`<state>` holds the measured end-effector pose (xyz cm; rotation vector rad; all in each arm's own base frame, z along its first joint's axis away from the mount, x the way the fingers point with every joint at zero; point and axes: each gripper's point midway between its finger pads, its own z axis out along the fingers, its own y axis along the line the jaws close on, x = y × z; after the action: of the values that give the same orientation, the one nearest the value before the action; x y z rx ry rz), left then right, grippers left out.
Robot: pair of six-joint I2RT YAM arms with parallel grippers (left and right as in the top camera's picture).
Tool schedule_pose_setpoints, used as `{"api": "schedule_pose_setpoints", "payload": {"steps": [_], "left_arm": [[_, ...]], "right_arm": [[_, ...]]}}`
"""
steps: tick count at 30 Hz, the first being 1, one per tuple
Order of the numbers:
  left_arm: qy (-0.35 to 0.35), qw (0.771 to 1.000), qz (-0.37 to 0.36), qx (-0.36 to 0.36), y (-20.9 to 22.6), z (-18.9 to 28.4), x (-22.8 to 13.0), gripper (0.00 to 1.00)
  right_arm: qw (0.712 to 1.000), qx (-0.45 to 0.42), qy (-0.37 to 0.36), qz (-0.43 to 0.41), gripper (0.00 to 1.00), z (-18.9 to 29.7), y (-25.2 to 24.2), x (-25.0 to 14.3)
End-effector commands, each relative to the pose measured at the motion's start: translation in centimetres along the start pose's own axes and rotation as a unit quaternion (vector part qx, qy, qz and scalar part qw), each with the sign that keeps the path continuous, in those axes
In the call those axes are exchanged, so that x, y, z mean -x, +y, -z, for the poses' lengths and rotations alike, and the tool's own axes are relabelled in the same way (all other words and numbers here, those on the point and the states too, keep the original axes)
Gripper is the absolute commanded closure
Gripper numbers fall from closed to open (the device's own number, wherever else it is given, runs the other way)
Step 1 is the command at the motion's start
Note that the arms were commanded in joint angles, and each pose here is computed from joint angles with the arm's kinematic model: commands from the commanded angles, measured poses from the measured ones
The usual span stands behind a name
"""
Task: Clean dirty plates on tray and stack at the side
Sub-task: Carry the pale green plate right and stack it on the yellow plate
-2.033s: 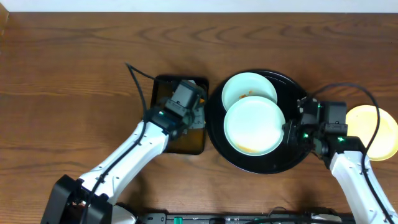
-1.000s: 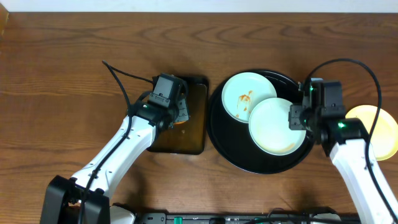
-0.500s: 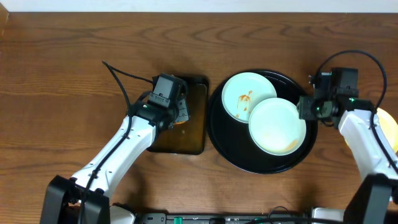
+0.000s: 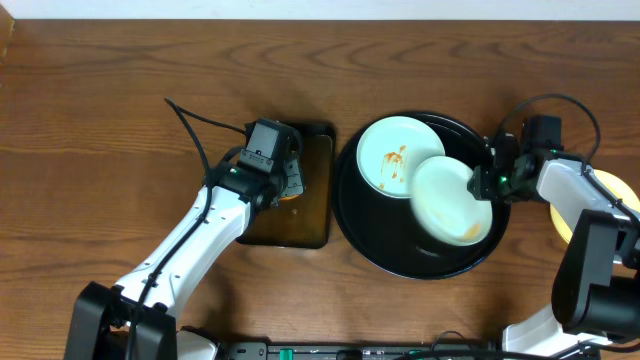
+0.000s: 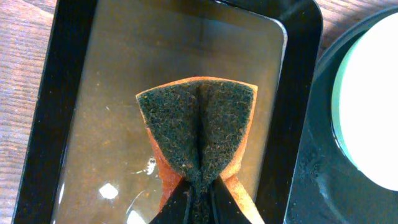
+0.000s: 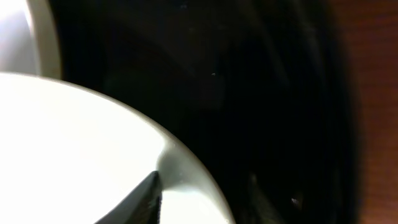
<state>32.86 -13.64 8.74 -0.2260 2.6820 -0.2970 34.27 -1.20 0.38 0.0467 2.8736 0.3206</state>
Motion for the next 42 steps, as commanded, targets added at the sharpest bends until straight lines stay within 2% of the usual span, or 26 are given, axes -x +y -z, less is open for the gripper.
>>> {"api": "schedule_pose_setpoints", "payload": {"steps": [1, 4, 9, 18, 30, 34, 42], "left_arm": [[-0.005, 1.000, -0.001, 0.005, 0.2, 0.3, 0.3, 0.92], [-0.003, 1.000, -0.001, 0.006, 0.3, 0.3, 0.2, 0.92], [-0.003, 1.000, -0.001, 0.006, 0.3, 0.3, 0.1, 0.92], [-0.001, 1.000, -0.001, 0.007, 0.4, 0.3, 0.1, 0.92], [-0.001, 1.000, -0.001, 0.007, 0.4, 0.3, 0.1, 0.92], [-0.001, 1.000, -0.001, 0.007, 0.4, 0.3, 0.1, 0.92], [-0.001, 1.000, -0.001, 0.007, 0.4, 0.3, 0.1, 0.92]], "right_arm": [[0.999, 0.050, 0.011, -0.001, 0.71, -1.0, 1.3, -0.2], [0.998, 0.067, 0.015, -0.002, 0.90, -1.1, 1.8, -0.3], [0.996, 0.091, 0.012, -0.003, 0.99, -0.9, 2.6, -0.2], [0.982, 0.188, -0.015, 0.021, 0.99, 0.9, 6.1, 0.6], [0.974, 0.191, -0.088, 0.089, 0.99, 6.9, 8.2, 2.0], [0.971, 0.171, -0.119, 0.117, 0.99, 9.2, 8.6, 2.4], [0.970, 0.022, -0.173, 0.172, 0.99, 12.7, 7.8, 3.4]]}}
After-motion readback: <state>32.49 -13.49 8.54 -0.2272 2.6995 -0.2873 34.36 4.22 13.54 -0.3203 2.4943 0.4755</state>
